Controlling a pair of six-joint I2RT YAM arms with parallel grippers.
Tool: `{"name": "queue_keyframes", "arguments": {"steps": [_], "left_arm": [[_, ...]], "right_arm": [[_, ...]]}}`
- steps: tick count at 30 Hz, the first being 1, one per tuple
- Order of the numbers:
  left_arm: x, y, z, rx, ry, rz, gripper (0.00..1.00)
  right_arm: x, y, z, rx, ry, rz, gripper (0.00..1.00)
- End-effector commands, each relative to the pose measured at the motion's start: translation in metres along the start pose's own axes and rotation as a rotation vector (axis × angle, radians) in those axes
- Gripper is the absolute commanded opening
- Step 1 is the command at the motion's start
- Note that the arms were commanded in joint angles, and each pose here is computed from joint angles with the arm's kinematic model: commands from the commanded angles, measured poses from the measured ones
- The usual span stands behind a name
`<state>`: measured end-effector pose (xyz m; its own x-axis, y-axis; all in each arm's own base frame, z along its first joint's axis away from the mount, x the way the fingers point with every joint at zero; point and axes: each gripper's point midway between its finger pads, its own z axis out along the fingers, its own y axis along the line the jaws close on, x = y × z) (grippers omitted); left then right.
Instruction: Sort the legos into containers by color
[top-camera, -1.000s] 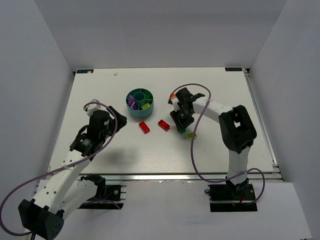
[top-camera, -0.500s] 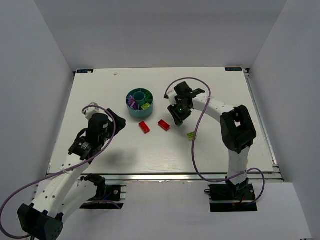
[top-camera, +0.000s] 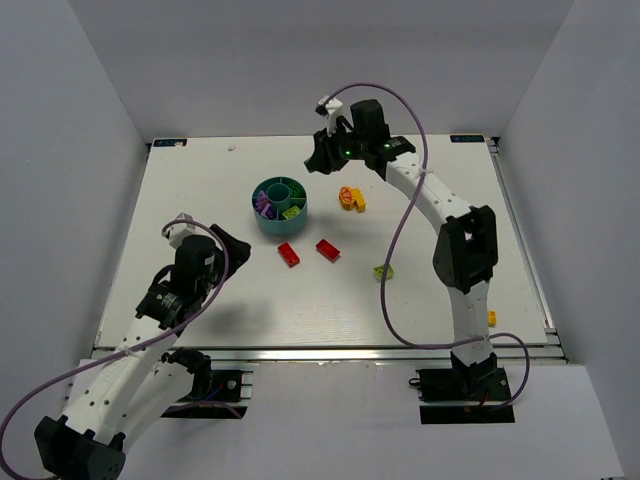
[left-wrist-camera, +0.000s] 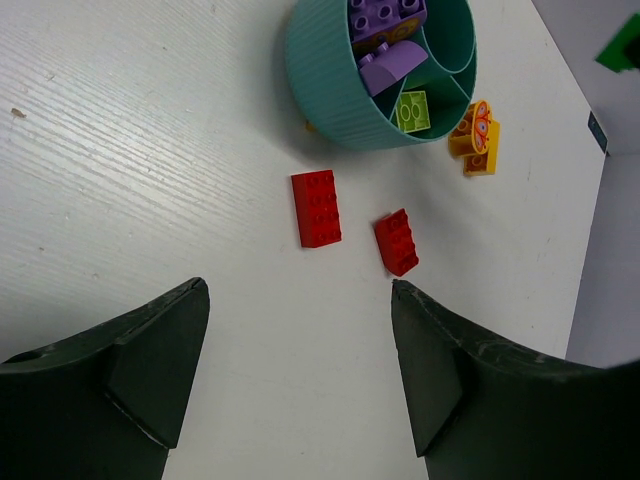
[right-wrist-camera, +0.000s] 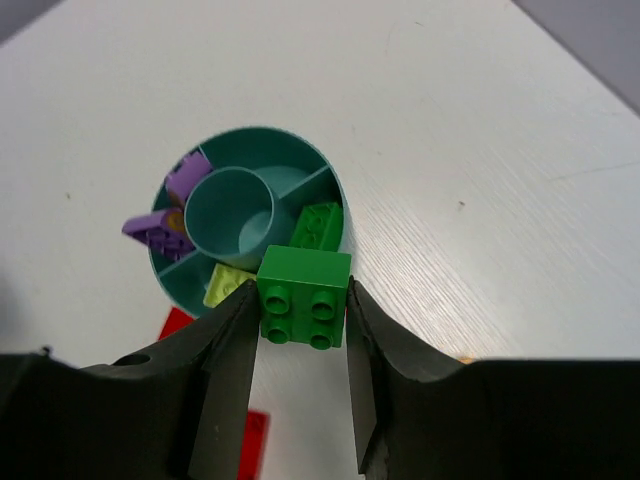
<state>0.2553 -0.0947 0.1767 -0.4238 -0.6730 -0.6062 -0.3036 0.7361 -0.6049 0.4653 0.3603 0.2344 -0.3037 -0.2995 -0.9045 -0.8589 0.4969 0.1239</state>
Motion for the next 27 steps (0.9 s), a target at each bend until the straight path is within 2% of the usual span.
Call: {"name": "queue_keyframes", "arguments": {"steps": [1, 9, 22, 27], "left_arm": [[-0.003, -0.001, -0.003, 0.008, -0.013, -0.024, 0.83], [0.002, 0.002, -0.001, 0.0, -0.001, -0.048, 0.83], [0.008, 0.003, 0.006, -0.012, 0.026, -0.035, 0.83], [0.01, 0.003, 0.006, -0.011, 0.033, -0.037, 0.83]], "right_arm": [[-0.004, 0.005, 0.031, -0.077, -0.065, 0.163, 0.0], [-0.011, 0.0, 0.058, -0.118, -0.142, 0.299, 0.0], [0.018, 0.005, 0.082, -0.133, -0.099, 0.387, 0.0], [0.02, 0.002, 0.087, -0.12, -0.1, 0.385, 0.09]]}}
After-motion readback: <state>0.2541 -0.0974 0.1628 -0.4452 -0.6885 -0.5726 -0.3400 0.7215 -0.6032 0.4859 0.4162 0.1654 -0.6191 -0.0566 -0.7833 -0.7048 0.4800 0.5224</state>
